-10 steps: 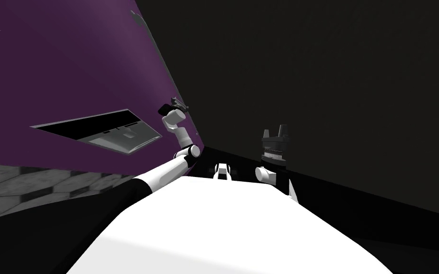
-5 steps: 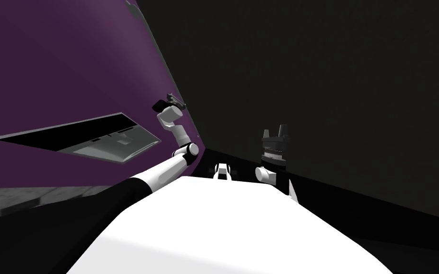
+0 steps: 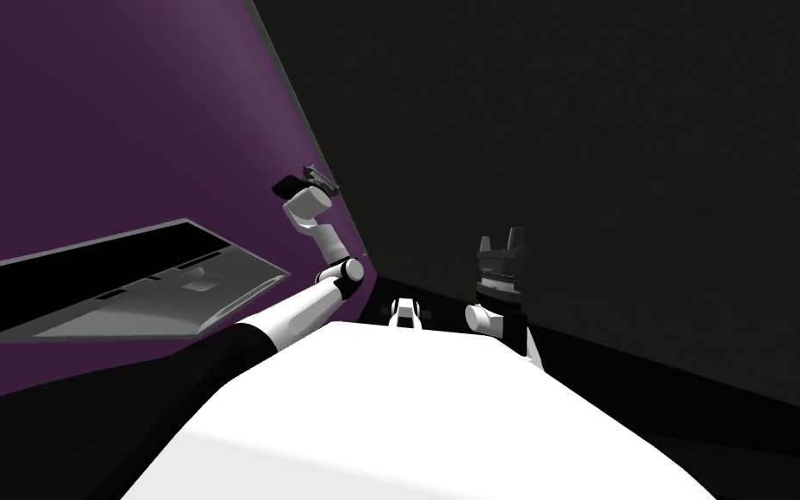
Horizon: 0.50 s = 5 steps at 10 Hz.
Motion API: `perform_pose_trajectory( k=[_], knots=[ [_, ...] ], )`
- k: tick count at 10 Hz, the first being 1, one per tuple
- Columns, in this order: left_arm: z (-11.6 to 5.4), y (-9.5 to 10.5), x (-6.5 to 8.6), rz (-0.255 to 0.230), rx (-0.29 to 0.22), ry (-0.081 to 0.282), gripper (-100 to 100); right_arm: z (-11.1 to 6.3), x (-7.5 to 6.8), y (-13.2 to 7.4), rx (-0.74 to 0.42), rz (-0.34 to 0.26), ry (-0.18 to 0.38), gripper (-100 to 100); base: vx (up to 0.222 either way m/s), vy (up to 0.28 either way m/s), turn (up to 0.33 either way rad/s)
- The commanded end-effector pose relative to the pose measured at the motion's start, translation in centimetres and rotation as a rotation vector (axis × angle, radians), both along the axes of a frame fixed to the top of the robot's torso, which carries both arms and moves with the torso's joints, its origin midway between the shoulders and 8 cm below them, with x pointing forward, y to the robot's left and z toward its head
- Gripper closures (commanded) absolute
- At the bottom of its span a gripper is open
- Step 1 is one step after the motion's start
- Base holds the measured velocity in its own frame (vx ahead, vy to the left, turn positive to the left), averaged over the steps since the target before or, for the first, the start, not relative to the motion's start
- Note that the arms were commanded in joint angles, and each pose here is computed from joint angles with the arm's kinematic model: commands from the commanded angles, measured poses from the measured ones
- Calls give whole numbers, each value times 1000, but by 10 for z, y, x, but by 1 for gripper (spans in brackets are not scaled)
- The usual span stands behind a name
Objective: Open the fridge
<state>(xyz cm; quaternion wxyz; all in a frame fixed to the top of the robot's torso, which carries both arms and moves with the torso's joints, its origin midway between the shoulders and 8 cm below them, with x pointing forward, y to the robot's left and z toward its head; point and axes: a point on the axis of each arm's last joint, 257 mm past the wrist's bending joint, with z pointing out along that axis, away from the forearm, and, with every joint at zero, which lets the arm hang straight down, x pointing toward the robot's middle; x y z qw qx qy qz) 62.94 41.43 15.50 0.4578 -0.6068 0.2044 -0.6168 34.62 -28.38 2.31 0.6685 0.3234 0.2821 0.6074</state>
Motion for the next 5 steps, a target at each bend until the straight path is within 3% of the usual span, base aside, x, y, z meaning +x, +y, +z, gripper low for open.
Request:
perform_pose_trajectory(
  k=[1, 3, 4, 5],
  knots=[
    [-5, -23, 7, -40, -26, 14, -100, 0, 0, 0, 0, 0, 0, 0, 186, 126, 5],
    [8, -18, 1, -30, -19, 11, -100, 0, 0, 0, 0, 0, 0, 0, 86, 29, -22],
    [4, -19, 2, -31, -18, 8, -100, 0, 0, 0, 0, 0, 0, 0, 63, 6, -7],
    [5, -19, 2, -32, -18, 9, 100, 0, 0, 0, 0, 0, 0, 0, 8, 0, 13]
  ],
)
